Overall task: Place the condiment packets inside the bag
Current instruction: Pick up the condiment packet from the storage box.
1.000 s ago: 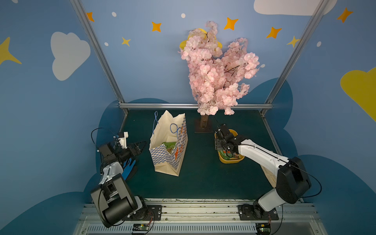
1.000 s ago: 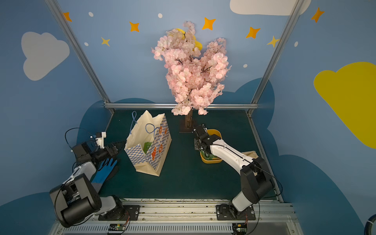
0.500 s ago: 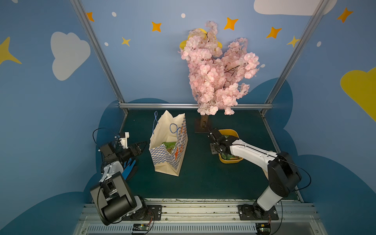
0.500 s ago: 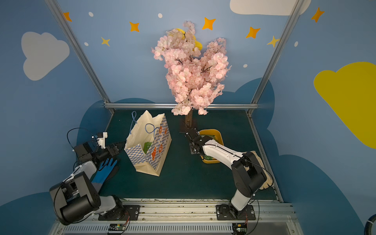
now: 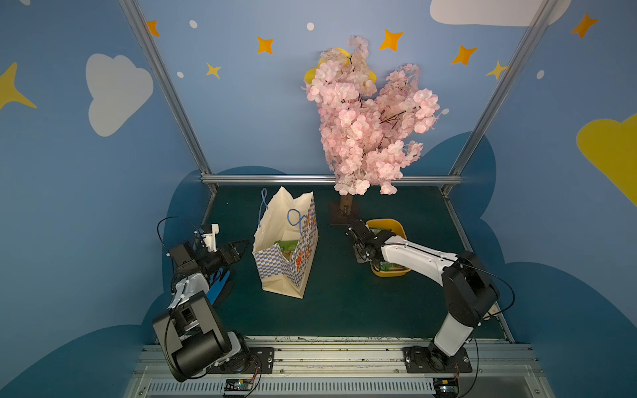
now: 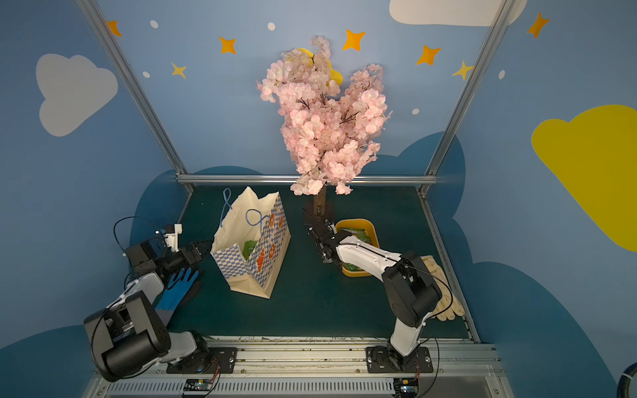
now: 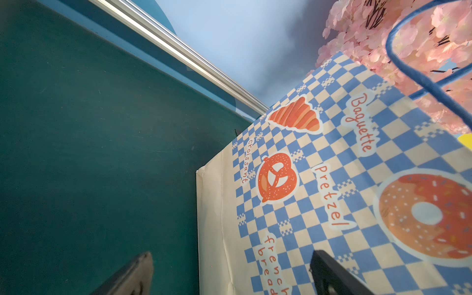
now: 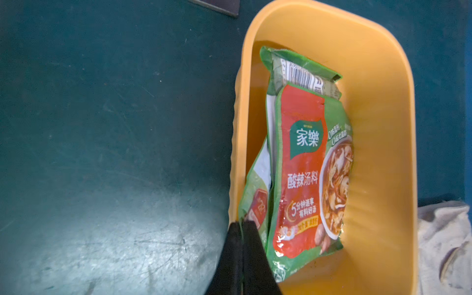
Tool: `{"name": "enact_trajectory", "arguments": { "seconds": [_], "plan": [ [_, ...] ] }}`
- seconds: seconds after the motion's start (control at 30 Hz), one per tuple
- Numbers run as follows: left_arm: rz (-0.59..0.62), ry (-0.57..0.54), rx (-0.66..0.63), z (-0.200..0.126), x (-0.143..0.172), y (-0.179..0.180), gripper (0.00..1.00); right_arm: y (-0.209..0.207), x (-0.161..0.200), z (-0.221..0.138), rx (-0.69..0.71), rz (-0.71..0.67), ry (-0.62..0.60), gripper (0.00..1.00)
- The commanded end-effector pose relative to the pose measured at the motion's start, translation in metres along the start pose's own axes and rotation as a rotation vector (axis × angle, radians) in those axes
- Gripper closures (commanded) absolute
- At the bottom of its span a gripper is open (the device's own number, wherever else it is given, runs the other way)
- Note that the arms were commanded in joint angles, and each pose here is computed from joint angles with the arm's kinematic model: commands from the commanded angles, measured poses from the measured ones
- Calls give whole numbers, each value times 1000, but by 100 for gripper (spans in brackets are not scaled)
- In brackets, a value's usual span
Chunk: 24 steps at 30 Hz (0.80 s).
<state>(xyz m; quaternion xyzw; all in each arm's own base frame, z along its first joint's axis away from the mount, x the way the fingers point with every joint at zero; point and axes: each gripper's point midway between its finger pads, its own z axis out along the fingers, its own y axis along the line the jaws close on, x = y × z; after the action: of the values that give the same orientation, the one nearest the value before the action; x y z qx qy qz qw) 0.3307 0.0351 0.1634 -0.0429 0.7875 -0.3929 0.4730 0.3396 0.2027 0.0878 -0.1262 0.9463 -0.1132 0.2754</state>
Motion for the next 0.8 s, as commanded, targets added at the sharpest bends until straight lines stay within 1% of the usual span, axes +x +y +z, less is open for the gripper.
{"name": "enact_trajectory", "arguments": {
  "seconds": [0.0, 0.2, 0.4, 0.53, 0.67, 0.77],
  "plan": [
    [33, -2, 10, -1, -3, -6, 0, -9, -11, -11, 23, 23, -35, 100],
    [36, -4, 10, -2, -3, -7, 0, -20, -21, -29, 22, 51, -85, 100],
    [36, -4, 12, -2, -3, -8, 0, -39, -36, -70, -21, 109, -176, 100],
    [42, -4, 14, -2, -3, -10, 0, -54, -39, -95, -41, 148, -227, 100],
    [40, -6, 11, -2, -3, -10, 0, -68, -41, -117, -62, 227, -285, 100],
    [39, -5, 11, -2, -3, -10, 0, -74, -44, -137, -108, 292, -340, 100]
  ]
}}
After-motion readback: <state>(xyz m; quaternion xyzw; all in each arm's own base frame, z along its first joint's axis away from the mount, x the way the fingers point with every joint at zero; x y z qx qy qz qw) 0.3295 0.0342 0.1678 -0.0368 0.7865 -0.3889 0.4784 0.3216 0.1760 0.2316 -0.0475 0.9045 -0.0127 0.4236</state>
